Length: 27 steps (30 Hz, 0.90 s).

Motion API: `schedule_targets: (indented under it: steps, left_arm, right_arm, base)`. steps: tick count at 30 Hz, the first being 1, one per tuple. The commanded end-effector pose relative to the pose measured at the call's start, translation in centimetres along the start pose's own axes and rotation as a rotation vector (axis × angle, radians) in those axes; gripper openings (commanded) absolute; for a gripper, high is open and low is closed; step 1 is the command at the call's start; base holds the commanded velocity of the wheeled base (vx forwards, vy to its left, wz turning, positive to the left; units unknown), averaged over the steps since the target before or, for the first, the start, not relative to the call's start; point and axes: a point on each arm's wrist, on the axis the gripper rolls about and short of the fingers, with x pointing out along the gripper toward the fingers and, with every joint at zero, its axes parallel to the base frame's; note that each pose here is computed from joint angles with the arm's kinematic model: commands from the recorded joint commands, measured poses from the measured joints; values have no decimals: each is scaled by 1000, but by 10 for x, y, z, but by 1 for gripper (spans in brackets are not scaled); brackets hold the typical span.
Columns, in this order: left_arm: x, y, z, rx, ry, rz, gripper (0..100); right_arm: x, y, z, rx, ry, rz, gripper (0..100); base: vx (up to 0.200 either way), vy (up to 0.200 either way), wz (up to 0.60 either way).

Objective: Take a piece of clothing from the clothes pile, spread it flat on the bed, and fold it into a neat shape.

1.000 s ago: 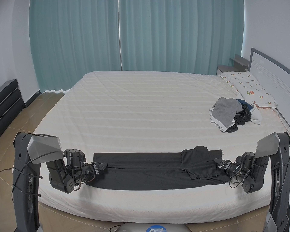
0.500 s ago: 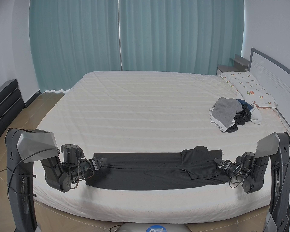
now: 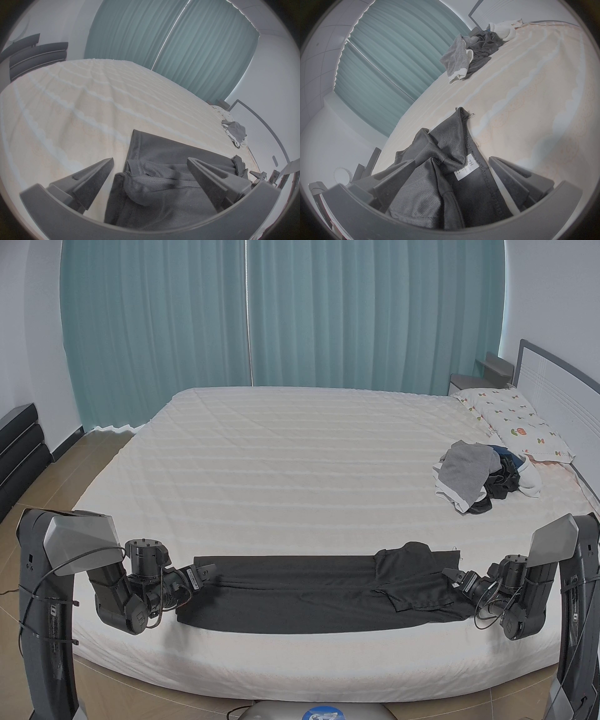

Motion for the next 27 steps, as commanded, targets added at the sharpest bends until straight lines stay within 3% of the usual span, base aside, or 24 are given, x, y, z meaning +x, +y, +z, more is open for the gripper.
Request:
schedule_targets:
  steps: [1,24,25,27]
  left_arm:
    - [9,6,-9,-20,23,11,100]
    - [10,0,-18,-22,51,-17,100]
    - [10,0,-18,-22,51,-17,0]
    - [10,0,-18,-22,50,-16,0]
  right_arm:
    - [0,0,0,-3,-7,5,100]
    - [0,0,0,-14,-5,4,100]
    - [0,0,0,-14,-7,5,100]
    - [0,0,0,-14,-5,4,100]
  base:
    - [0,0,0]
    - [0,0,0]
    - [0,0,0]
    - [0,0,0]
